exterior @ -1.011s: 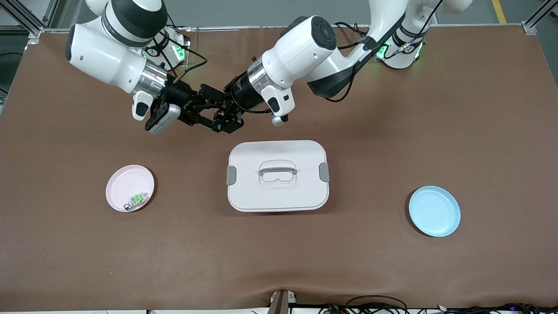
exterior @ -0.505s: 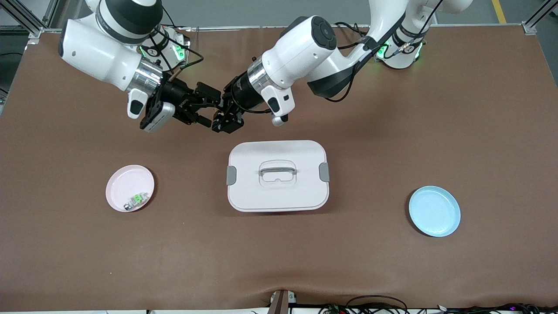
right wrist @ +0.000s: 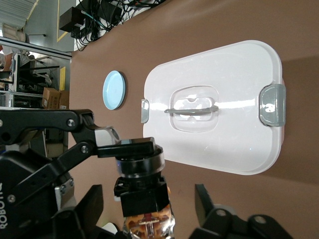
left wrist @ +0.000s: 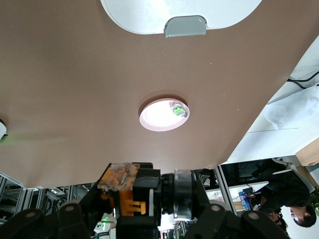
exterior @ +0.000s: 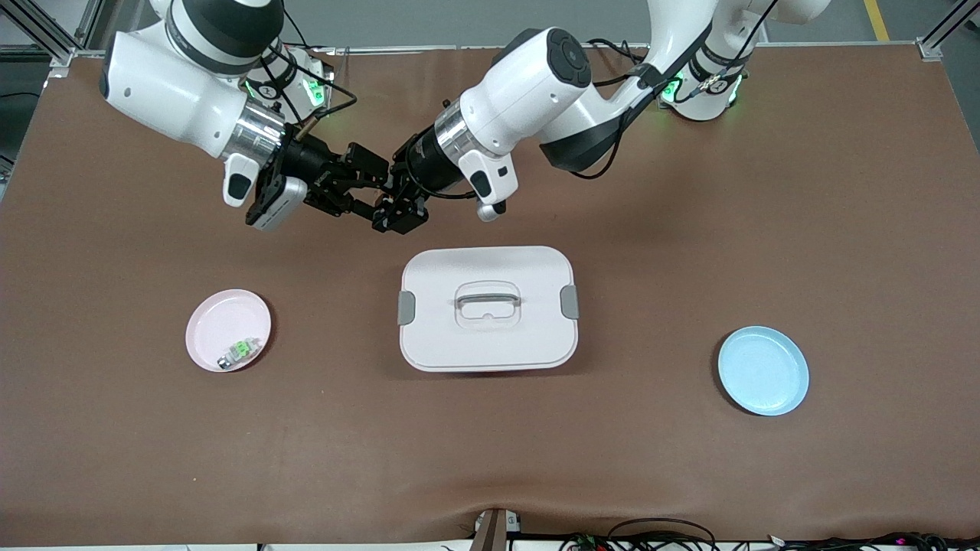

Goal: Transfer orange switch to right arm and place
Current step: 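Close the right gripper on the orange switch beside the left gripper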

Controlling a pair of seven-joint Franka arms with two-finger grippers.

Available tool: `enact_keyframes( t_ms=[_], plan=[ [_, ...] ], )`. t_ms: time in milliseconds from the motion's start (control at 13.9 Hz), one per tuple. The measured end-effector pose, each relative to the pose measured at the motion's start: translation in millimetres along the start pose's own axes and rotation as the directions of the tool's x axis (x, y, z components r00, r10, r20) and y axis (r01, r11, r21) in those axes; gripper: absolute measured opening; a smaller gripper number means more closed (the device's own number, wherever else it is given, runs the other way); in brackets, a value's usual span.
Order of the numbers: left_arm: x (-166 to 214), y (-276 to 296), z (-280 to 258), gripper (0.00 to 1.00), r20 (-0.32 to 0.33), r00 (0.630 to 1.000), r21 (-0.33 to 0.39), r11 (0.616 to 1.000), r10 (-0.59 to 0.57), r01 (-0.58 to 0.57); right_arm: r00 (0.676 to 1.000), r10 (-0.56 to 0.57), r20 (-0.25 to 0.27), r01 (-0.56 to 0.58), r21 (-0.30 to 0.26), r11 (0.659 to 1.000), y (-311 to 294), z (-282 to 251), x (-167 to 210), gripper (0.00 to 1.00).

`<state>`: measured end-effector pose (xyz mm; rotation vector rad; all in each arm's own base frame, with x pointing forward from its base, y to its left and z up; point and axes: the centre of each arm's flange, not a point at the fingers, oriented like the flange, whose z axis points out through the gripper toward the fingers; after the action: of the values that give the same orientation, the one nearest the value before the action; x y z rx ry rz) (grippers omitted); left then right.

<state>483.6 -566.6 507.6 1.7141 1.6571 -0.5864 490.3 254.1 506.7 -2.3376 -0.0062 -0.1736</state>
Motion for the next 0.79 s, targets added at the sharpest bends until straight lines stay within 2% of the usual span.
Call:
enact_keyframes(
  t_ms=[217,433,794],
  plan=[
    [0.0,0.0,0.0,0.73,0.0,1.0,0.0,1.0,0.0,0.0,1.0,0.0,0.003,0.0,-0.002,1.0,0.5,1.2,-0.9,0.78],
    [0.9,-0.2,0.9,0.73,-0.002,1.0,0.002,1.0,-0.001,0.001,1.0,-0.017,0.006,0.017,-0.004,1.0,-0.6,2.3,-2.0,0.43],
    [1.0,-0.3,1.1,0.73,-0.003,1.0,0.003,1.0,-0.001,0.001,1.0,-0.025,0.007,0.025,-0.004,1.0,-0.3,2.6,-2.2,0.43]
  ],
)
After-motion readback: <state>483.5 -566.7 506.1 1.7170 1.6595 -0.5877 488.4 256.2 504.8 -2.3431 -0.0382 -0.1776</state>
